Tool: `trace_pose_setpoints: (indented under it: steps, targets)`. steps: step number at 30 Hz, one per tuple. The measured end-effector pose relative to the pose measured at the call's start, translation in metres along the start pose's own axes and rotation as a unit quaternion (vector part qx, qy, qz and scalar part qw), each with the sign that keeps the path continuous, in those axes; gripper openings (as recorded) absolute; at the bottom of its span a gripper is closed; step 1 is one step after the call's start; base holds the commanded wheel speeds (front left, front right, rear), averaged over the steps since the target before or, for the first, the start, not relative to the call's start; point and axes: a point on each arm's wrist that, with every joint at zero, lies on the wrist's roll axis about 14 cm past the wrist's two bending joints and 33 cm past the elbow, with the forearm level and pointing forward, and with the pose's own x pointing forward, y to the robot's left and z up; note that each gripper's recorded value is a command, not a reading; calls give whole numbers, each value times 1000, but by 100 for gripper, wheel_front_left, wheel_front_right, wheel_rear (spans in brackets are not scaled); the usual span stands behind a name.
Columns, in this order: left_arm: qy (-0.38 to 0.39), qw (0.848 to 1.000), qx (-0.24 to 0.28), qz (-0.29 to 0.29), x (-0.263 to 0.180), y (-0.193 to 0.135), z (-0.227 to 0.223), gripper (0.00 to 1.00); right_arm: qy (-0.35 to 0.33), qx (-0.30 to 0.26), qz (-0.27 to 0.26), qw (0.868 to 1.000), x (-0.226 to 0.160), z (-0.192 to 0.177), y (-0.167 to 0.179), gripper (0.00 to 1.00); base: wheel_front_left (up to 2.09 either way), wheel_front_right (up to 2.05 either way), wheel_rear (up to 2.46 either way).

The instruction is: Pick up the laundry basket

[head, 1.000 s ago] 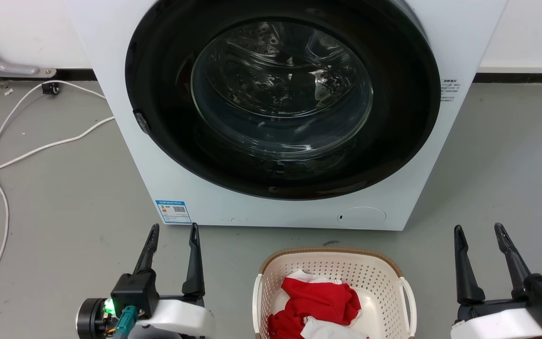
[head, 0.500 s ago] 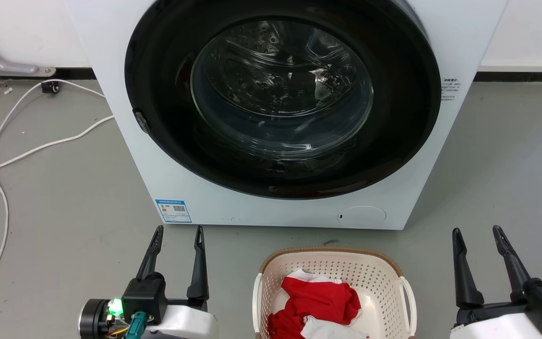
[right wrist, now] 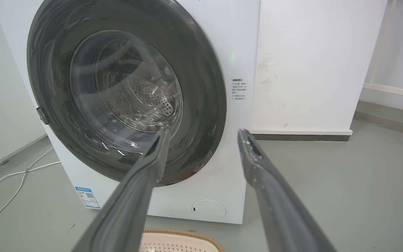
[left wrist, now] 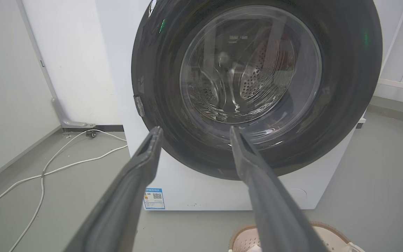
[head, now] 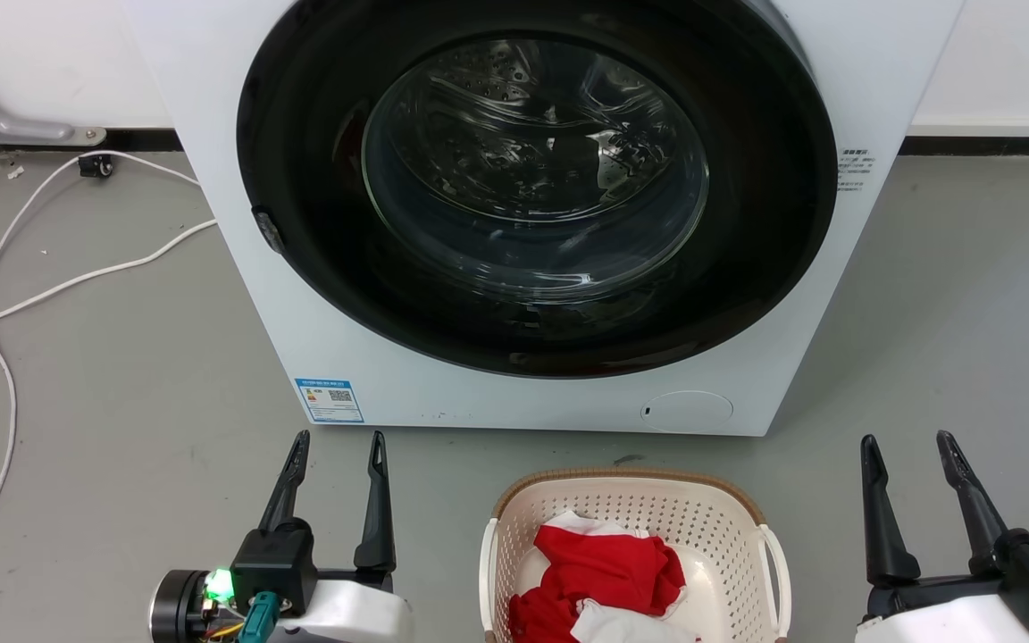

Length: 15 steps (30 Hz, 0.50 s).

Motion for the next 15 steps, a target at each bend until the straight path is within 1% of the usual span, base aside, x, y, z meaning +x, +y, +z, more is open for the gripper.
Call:
trace_pose_setpoints:
  steps: [15]
  targets:
    - [7, 1000, -1, 2, 0, 0, -5, 100, 5, -4, 0, 1000, 0, -3, -1, 100, 0, 0, 0]
